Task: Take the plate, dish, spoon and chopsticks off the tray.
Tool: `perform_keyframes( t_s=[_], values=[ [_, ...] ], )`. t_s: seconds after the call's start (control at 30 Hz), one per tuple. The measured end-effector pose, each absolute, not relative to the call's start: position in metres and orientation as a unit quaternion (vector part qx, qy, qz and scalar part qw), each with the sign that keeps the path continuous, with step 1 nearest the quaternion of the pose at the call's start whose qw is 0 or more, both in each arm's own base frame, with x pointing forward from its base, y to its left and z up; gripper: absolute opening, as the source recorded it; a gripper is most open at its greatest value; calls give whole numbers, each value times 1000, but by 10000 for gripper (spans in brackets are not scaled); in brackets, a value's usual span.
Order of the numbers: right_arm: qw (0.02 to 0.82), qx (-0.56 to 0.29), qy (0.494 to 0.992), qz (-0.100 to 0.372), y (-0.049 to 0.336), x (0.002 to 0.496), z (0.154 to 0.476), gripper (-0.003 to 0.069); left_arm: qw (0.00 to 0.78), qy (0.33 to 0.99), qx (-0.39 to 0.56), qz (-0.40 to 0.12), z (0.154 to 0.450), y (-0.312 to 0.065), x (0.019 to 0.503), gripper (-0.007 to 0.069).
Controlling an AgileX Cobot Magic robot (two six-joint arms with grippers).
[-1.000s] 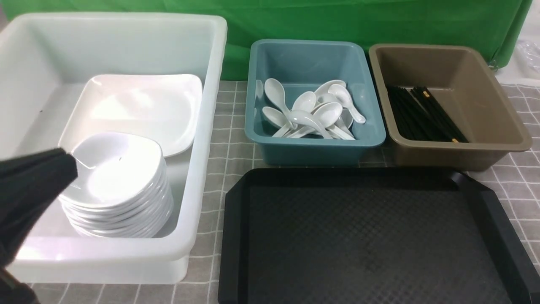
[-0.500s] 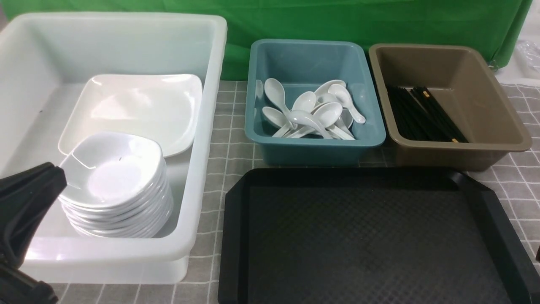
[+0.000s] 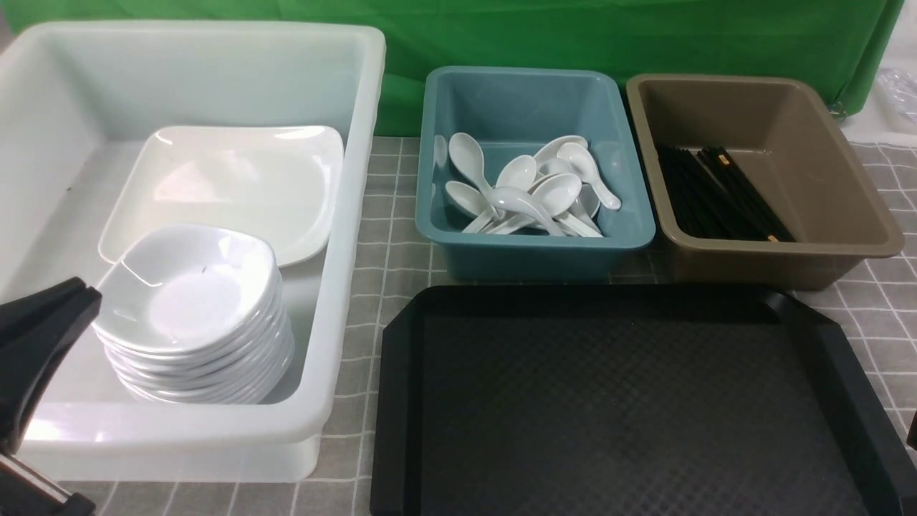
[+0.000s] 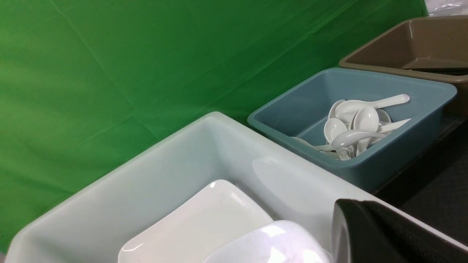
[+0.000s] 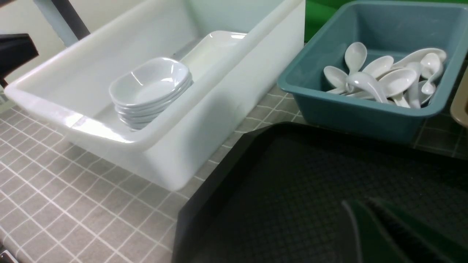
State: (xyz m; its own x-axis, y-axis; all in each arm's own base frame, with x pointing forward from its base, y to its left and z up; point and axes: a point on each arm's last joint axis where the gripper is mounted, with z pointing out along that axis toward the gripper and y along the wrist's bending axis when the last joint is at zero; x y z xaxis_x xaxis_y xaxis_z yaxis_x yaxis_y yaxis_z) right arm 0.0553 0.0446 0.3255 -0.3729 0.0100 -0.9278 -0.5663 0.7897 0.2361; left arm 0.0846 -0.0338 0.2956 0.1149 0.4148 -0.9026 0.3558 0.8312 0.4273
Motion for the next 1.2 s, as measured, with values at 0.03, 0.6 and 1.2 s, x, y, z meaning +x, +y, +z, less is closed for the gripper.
perform_keyframes(
  t_s=[0.03,0.6,1.2],
  values=[
    [531,-178,783,271,45,55,325,49,688,665,290,21,296,-34,85,10],
    [531,-178,783,271,45,55,325,91,688,665,290,22,296,-34,85,10],
    [596,-103,794,61,16,72,288,39,687,665,292,23,295,-34,85,10]
  ],
)
